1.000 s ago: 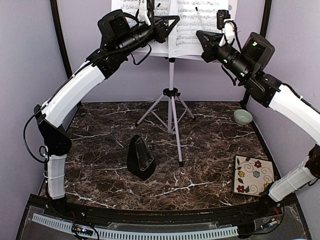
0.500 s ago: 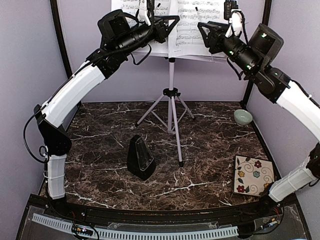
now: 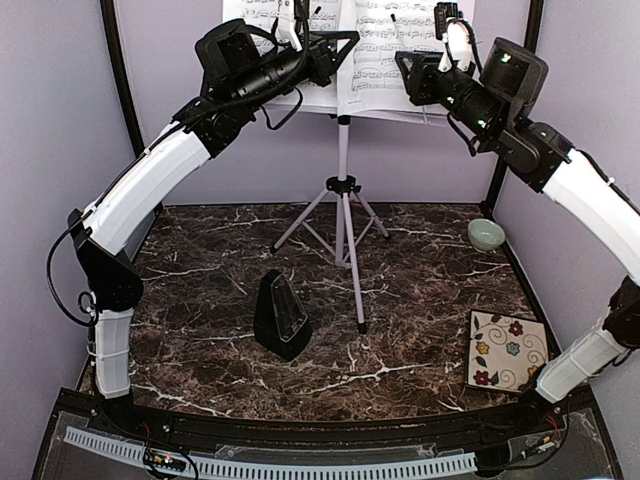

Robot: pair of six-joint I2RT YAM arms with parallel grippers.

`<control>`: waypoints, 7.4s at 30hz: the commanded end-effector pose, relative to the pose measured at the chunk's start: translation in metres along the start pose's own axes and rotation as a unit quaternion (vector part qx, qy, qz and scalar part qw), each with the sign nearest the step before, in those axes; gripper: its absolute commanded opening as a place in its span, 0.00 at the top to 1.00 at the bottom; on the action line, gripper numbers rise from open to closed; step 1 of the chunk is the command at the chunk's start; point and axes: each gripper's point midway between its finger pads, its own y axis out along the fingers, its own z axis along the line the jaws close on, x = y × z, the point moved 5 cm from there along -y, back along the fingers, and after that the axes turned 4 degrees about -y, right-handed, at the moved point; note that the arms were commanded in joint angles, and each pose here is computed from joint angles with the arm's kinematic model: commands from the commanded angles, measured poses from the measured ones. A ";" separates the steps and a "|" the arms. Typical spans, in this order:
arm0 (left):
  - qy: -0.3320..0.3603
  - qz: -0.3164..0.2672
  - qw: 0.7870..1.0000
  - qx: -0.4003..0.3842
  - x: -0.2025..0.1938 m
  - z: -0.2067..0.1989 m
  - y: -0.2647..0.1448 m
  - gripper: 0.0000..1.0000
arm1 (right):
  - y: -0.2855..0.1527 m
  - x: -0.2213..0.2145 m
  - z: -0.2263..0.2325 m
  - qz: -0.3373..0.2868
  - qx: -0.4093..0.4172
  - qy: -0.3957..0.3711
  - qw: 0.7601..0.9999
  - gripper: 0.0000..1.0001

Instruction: Set up the instrument practice props

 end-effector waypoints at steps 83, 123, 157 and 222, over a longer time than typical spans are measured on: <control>-0.123 0.203 0.944 0.229 -0.083 0.032 -0.225 0.31 | -0.128 -0.069 -0.046 0.161 -0.097 0.107 0.976 0.00; -0.256 0.511 0.792 0.215 -0.310 -0.028 -0.412 0.23 | -0.049 -0.246 0.177 0.365 0.276 0.071 0.886 0.00; -0.130 0.500 0.844 0.140 -0.402 -0.040 -0.393 0.16 | -0.044 -0.302 0.244 0.456 0.326 0.053 0.827 0.08; -0.122 0.476 0.860 0.139 -0.407 -0.039 -0.395 0.43 | -0.042 -0.301 0.248 0.447 0.340 0.053 0.826 0.24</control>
